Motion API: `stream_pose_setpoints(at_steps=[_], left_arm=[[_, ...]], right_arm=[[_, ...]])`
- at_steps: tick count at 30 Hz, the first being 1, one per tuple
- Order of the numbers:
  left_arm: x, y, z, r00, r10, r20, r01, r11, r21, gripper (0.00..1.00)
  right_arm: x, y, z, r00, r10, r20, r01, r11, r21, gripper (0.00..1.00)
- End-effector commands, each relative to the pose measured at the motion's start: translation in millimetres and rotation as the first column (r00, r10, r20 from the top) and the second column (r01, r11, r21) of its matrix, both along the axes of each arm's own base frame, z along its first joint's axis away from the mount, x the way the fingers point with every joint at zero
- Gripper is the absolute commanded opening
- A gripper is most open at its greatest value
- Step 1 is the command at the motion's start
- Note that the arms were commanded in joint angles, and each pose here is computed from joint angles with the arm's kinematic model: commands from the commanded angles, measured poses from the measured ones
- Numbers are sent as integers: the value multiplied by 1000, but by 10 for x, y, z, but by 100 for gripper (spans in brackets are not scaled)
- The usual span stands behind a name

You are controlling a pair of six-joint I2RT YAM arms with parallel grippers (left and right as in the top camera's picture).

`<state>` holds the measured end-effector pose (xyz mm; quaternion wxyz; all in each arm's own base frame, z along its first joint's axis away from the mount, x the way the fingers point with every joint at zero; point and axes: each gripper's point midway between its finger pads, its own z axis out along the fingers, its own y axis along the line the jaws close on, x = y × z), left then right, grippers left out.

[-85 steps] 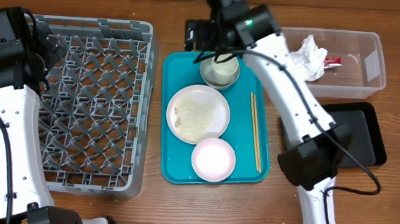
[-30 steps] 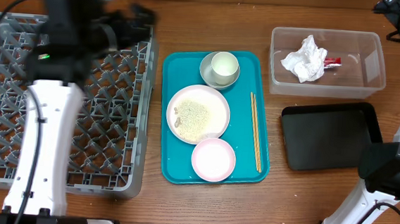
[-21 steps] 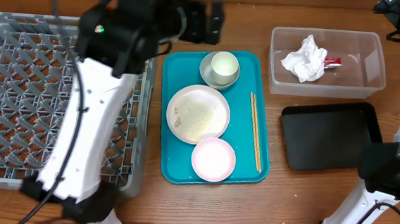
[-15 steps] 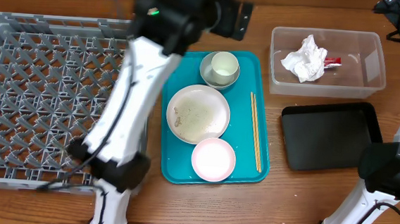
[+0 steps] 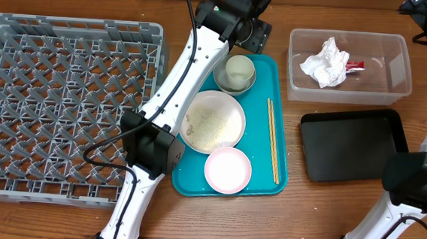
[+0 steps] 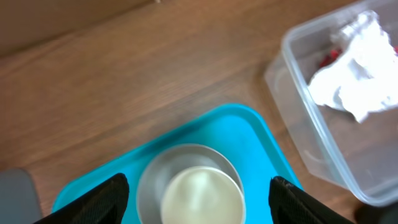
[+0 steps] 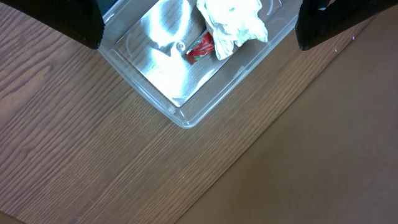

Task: Sort waste into correct bins and load items into the dishwasher
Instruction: 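Reach the left gripper to the white cup in the steel bowl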

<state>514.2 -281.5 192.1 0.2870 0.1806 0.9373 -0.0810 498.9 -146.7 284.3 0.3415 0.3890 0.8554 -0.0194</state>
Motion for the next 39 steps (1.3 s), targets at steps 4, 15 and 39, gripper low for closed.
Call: stream_pose_setpoints(at_steps=[4, 15, 39], left_arm=[[-399, -161, -158, 983, -112, -142, 113, 994, -4, 74], [-618, -264, -726, 954, -126, -271, 152, 985, 79, 75], [-563, -254, -1218, 952, -86, -293, 146, 971, 188, 28]], right_arm=[[-2, 16, 85, 1000, 2, 21, -2, 1000, -4, 100], [-2, 16, 85, 1000, 2, 21, -2, 1000, -4, 100], [-2, 16, 85, 1000, 2, 21, -2, 1000, -4, 100]])
